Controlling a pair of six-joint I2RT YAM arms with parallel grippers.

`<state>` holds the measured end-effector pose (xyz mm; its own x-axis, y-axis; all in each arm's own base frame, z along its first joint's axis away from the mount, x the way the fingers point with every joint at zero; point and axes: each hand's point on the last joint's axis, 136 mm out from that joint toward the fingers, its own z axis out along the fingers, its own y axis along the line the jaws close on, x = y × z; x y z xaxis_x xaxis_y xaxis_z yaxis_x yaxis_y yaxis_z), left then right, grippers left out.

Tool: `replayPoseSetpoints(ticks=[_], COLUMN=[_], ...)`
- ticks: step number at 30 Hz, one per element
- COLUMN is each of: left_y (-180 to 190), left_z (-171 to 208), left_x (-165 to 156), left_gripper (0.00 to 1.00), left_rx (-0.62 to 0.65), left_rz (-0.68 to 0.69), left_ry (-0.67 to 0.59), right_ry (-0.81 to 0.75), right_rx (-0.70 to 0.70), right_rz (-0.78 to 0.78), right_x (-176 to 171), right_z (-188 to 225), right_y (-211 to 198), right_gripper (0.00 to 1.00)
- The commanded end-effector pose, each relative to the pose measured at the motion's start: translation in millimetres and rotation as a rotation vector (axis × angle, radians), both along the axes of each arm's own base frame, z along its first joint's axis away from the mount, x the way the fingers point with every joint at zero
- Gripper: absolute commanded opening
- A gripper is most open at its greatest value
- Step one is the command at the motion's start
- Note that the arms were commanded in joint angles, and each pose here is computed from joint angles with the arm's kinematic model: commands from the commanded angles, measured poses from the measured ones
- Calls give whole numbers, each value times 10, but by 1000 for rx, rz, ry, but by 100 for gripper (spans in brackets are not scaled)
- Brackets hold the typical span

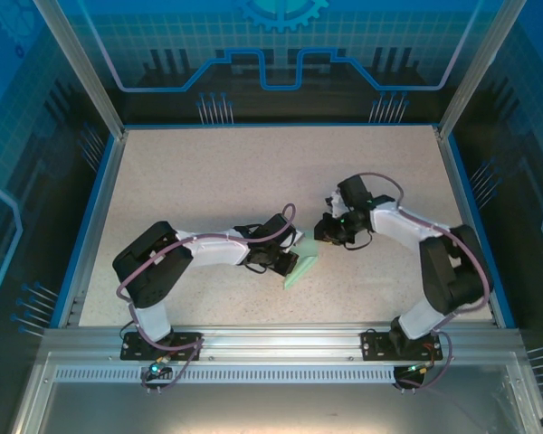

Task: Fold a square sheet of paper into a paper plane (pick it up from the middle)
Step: Third fold the triangle at the center of the table.

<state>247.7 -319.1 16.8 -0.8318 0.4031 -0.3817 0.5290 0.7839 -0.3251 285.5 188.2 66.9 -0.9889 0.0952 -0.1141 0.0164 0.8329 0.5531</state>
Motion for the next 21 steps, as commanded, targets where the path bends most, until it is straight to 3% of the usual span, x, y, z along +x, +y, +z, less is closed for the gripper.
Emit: replayPoseSetpoints(ticks=[1,9,21], left_y=[2,0,8], left_z=[-57,25,22], left_x=[-34,-28,-51], left_gripper=[5,6,6], left_rx=[-11,-24,-28], left_rz=[10,20,20], left_ry=[36,31,38], right_ry=[17,16,65], right_rx=[38,134,125], right_rz=[-33,8,27], right_x=[-194,-564,-638], right_z=[-4,-26,-272], right_y=[-21,329,651], right_gripper=[15,10,11])
